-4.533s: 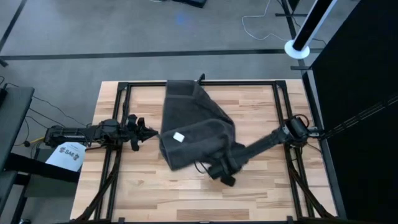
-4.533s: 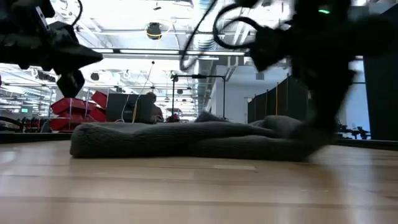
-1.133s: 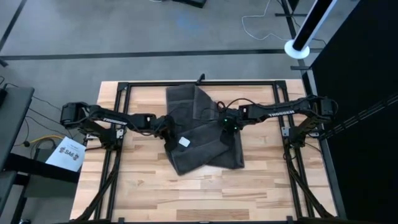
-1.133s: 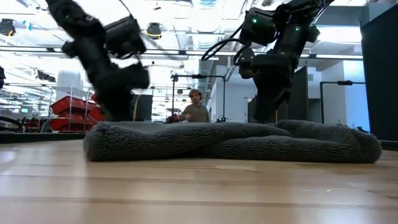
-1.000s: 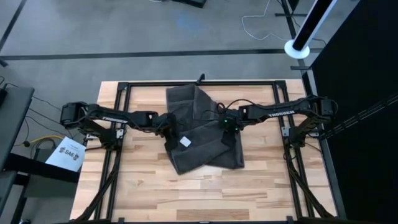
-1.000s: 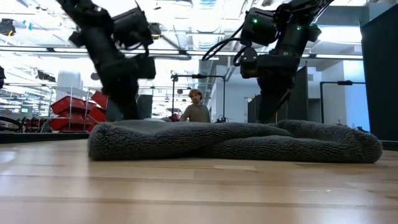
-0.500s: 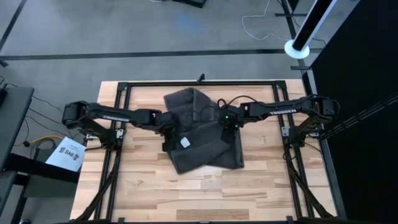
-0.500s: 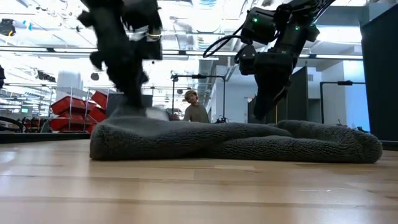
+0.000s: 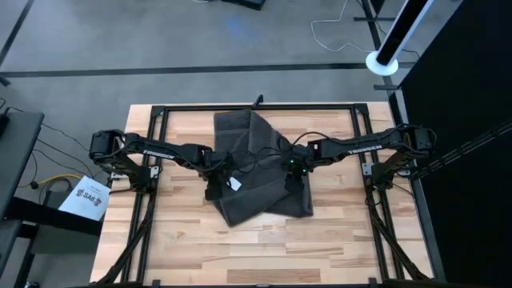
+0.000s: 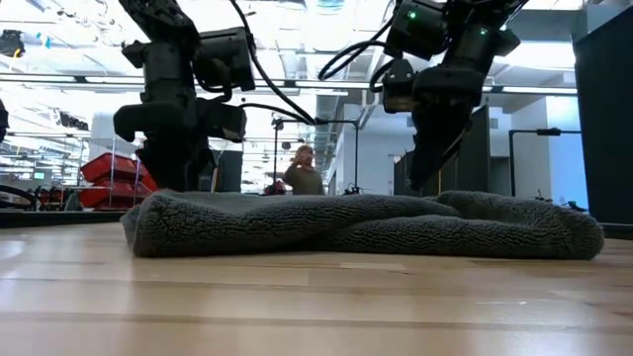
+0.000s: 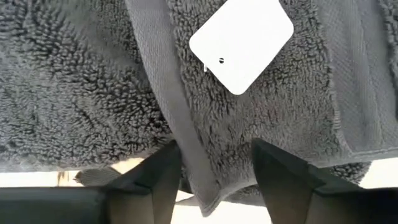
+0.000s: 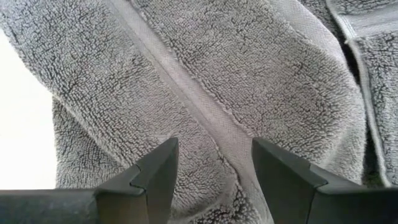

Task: Roll towel
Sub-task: Fold the black towel in half

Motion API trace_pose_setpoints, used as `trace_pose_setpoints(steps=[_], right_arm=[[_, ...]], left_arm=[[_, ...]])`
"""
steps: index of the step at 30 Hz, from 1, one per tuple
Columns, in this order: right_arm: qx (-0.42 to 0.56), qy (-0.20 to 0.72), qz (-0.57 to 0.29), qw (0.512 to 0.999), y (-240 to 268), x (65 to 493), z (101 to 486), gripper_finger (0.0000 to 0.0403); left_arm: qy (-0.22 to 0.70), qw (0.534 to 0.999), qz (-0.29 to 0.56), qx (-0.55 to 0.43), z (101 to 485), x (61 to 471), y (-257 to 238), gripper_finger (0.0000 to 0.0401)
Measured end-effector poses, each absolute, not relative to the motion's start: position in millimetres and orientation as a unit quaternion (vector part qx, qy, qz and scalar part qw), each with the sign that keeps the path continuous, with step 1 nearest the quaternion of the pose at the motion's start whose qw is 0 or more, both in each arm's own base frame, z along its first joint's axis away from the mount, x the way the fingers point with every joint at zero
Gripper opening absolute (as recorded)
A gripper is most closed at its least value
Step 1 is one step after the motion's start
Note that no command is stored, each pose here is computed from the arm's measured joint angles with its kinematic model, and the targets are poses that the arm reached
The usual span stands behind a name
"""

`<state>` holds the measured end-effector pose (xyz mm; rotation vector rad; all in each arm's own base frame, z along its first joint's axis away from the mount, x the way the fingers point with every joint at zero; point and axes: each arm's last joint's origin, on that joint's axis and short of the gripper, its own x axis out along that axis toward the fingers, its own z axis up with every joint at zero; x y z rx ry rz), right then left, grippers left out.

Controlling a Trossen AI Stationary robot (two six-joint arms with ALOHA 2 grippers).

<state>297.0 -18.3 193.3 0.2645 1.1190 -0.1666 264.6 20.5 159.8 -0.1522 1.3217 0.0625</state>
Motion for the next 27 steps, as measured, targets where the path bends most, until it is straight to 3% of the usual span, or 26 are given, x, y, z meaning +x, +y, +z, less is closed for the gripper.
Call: trace_pose_setpoints(steps=[4, 9, 11, 20, 27], right_arm=[[0.129, 0.529, -0.081, 0.835, -18.3, 297.0, 193.1, 0.0191], [0.135, 0.528, -0.086, 0.834, -18.8, 296.9, 193.1, 0.0191], [0.135, 0.528, -0.087, 0.834, -19.4, 296.8, 193.1, 0.0191], [0.128, 0.508, -0.096, 0.847, -30.0, 300.0, 195.1, 0.0191], [0.041, 0.465, -0.03, 0.884, -23.7, 310.1, 200.8, 0.0191]], left_arm=[[0.613, 0.787, 0.045, -0.065, 159.4, 264.8, 21.0, 0.0156], [0.609, 0.79, 0.039, -0.057, 172.8, 270.3, 16.3, 0.0039], [0.609, 0.791, 0.035, -0.046, 181.3, 273.7, 13.6, 0.0011], [0.597, 0.802, -0.003, 0.019, 234.2, 291.3, -0.1, 0.0001], [0.552, 0.822, -0.087, 0.106, 273.5, 300.9, -34.6, 0.0]])
